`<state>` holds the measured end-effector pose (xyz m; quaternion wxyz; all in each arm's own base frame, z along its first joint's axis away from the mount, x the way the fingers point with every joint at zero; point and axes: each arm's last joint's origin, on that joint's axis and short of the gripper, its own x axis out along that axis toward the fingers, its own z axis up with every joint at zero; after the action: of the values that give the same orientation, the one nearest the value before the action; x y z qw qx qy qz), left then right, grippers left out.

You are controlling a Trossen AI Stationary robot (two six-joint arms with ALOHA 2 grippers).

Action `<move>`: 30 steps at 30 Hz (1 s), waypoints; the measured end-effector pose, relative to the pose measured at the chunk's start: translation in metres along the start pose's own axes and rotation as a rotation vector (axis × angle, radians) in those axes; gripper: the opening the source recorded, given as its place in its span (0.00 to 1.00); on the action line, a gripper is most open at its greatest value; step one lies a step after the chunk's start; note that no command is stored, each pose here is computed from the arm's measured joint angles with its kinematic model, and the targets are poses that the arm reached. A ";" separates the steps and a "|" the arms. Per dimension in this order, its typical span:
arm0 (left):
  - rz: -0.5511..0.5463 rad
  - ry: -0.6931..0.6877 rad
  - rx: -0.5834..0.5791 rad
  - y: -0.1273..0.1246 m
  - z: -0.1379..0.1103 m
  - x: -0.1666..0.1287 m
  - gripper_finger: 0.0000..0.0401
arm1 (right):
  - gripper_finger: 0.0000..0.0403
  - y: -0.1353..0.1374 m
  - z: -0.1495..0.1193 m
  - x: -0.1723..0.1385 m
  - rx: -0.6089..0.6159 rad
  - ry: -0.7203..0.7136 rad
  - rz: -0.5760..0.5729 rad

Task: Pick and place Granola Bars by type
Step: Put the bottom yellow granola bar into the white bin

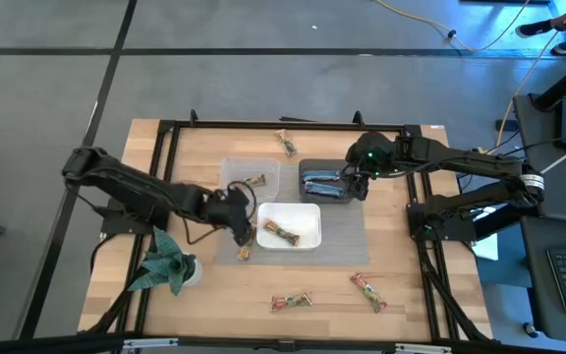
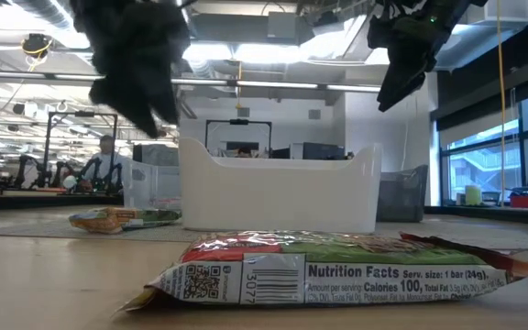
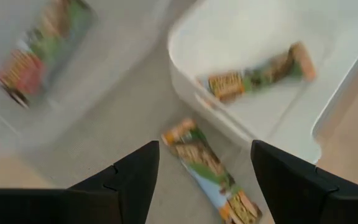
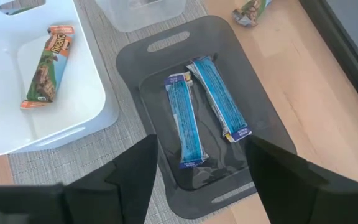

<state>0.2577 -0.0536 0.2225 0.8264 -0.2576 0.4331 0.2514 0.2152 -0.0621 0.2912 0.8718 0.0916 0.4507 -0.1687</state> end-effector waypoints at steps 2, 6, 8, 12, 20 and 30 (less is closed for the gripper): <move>0.012 0.038 -0.012 -0.006 -0.008 0.009 0.61 | 0.61 0.000 0.000 0.000 0.000 0.000 0.000; 0.040 0.080 -0.050 -0.015 -0.023 0.021 0.61 | 0.61 0.000 0.000 0.000 0.000 0.000 0.000; 0.052 0.095 -0.067 -0.019 -0.030 0.026 0.61 | 0.61 0.000 0.000 0.000 0.000 0.000 0.000; 0.077 0.121 -0.093 -0.024 -0.042 0.033 0.61 | 0.61 0.000 0.000 0.000 0.000 0.000 0.000; 0.050 0.124 -0.100 -0.036 -0.054 0.047 0.61 | 0.61 0.000 0.001 0.000 0.021 -0.007 0.001; 0.093 0.164 -0.083 -0.037 -0.063 0.064 0.61 | 0.61 0.000 0.004 0.000 0.034 -0.045 0.005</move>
<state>0.2762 -0.1087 0.1448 0.7643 -0.2908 0.5000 0.2852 0.2186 -0.0632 0.2937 0.8804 0.1037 0.4277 -0.1763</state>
